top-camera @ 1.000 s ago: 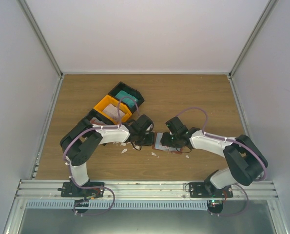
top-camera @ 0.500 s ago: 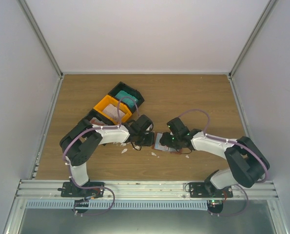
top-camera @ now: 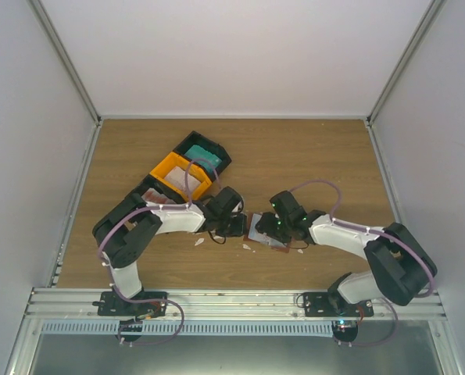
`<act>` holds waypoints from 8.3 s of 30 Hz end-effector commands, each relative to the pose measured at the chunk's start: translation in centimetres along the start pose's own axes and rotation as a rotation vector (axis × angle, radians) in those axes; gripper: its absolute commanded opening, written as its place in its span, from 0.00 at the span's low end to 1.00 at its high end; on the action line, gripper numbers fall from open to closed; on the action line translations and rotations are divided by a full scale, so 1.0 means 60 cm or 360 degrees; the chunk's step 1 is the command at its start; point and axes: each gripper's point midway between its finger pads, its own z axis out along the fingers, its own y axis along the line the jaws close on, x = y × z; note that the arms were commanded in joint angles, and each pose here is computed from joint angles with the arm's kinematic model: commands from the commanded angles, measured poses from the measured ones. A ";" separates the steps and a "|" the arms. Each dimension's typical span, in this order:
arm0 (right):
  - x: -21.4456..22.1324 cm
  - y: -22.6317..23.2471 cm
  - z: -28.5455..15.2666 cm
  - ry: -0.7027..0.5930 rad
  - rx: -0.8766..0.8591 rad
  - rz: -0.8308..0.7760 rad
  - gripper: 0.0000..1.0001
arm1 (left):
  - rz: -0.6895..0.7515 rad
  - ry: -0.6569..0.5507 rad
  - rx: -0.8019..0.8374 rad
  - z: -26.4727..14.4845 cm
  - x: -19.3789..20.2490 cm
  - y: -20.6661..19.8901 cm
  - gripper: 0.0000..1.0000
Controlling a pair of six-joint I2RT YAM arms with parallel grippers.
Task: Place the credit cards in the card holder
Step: Insert the credit card into the card holder, then turn over the card slot in the card holder, then pick up the credit card from the storage box.
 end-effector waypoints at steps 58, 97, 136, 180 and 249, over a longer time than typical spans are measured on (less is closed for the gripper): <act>0.040 0.029 0.000 0.0021 0.0258 -0.0507 0.52 | 0.0098 0.0017 -0.0036 -0.001 0.031 -0.020 0.03; 0.025 -0.069 -0.006 0.0104 0.0404 -0.0657 0.33 | 0.0052 -0.0174 0.0174 -0.035 -0.021 -0.063 0.32; 0.037 -0.066 0.001 0.0120 0.0334 -0.0592 0.30 | 0.0030 -0.0002 0.0339 0.002 -0.001 -0.079 0.19; -0.052 -0.025 -0.134 -0.0432 0.0281 -0.0451 0.45 | 0.0203 0.0086 0.0472 -0.026 -0.005 -0.114 0.45; -0.005 0.224 0.047 -0.0073 -0.0292 -0.1013 0.47 | -0.0338 -0.0336 -0.1029 -0.262 -0.108 0.355 0.37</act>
